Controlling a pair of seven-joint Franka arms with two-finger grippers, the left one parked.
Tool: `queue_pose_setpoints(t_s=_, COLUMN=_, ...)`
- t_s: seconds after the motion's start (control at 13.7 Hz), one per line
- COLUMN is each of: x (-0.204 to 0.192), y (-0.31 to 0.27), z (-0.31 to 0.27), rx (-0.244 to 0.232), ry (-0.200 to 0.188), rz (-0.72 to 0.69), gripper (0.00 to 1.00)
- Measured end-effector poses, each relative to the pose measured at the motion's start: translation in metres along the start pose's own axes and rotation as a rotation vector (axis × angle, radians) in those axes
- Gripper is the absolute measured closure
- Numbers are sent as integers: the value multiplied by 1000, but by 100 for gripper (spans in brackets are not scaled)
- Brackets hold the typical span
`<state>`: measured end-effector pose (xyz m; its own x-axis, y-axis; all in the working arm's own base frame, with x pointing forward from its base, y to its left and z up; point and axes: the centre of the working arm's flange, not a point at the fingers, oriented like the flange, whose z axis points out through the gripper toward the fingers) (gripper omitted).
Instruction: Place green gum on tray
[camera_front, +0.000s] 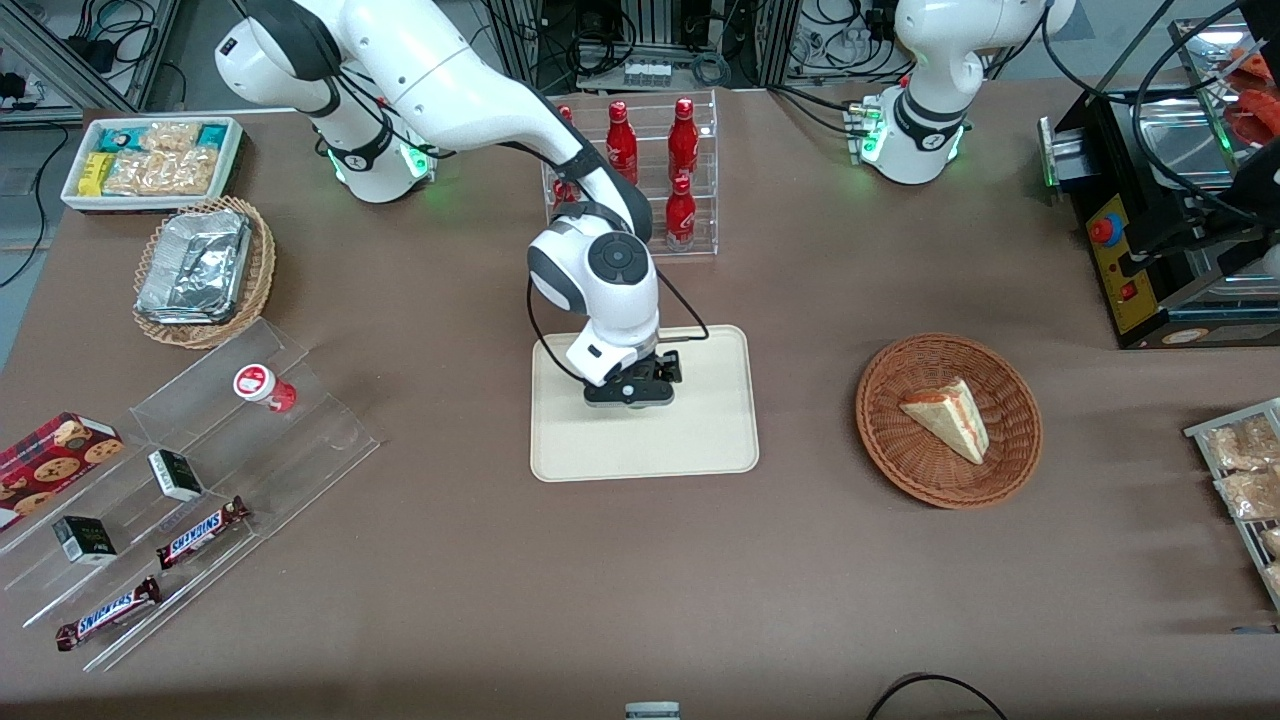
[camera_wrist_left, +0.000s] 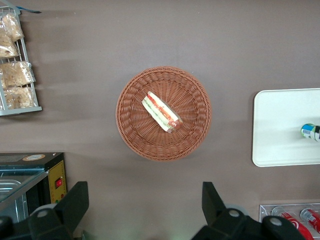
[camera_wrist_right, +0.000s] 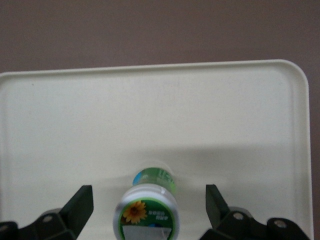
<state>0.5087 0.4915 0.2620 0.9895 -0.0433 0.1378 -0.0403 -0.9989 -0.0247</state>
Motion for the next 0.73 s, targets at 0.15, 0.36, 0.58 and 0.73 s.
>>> queue_pose_setpoints(t_s=0.15, x=16, y=14, z=-34, rx=-10, ry=-6, rz=16, gripper=0)
queue_pose_setpoints(t_s=0.36, x=38, y=49, z=-108, rx=-31, ry=-35, rz=-31, gripper=0)
queue_pose_setpoints(t_s=0.58, x=62, y=116, z=-179, rx=-32, ry=-109, rz=-64, gripper=0)
queue_pose_setpoints(t_s=0.73, x=74, y=169, z=-220, rx=-41, ry=-142, rz=-83, gripper=0)
